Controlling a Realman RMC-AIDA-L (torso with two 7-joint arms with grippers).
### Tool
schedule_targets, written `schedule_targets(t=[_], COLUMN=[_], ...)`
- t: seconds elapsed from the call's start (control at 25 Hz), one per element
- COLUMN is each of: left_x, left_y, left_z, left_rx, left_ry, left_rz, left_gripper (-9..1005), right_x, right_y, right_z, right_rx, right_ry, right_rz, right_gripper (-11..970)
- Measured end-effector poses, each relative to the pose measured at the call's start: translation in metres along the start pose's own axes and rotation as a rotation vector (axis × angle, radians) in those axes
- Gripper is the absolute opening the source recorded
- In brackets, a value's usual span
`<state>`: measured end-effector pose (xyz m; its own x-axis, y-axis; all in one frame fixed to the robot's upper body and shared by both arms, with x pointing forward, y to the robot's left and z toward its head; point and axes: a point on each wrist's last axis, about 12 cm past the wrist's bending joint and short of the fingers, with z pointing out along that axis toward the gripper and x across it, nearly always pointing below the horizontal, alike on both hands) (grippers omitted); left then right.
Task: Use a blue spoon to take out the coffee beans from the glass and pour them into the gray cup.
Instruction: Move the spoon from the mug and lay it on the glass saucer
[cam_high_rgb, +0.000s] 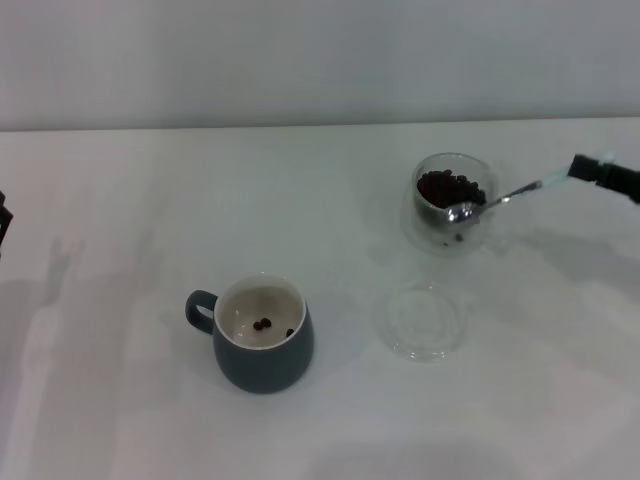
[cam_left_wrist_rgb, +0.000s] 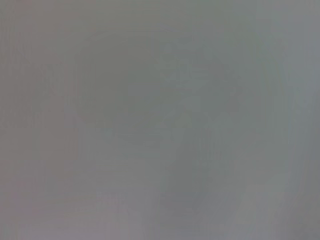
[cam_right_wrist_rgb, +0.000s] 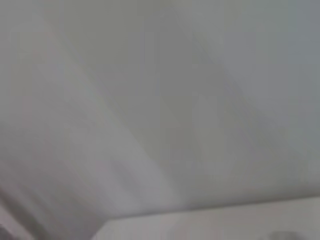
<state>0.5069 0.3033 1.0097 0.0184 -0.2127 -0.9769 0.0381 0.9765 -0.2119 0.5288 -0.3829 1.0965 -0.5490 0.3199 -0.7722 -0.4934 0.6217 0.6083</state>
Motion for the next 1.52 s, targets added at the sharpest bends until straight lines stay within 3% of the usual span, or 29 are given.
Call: schedule_targets(t=[0.24,0.52,1.52], left_x=[0.0,-0.001,-0.002], left_y=[0.001,0.001,-0.001], left_z=[-0.001,0.002,0.004], left_rx=[-0.004,0.0,0.001], left_ry=[0.002,-0.001,-0.007], left_rz=[-0.001,0.007,0.004], left_gripper=[789,789,790], right_x=[0.007,0.021,0.058], right_y=[0.005,0.002,0.006], right_z=[0.003,0.01,0.047], right_rx=[-0.037,-0.006,0.037], right_ry=[0.063,0.19,0.313], right_rz=[0.01,-0.004,-0.001], right_gripper=[222,224,232])
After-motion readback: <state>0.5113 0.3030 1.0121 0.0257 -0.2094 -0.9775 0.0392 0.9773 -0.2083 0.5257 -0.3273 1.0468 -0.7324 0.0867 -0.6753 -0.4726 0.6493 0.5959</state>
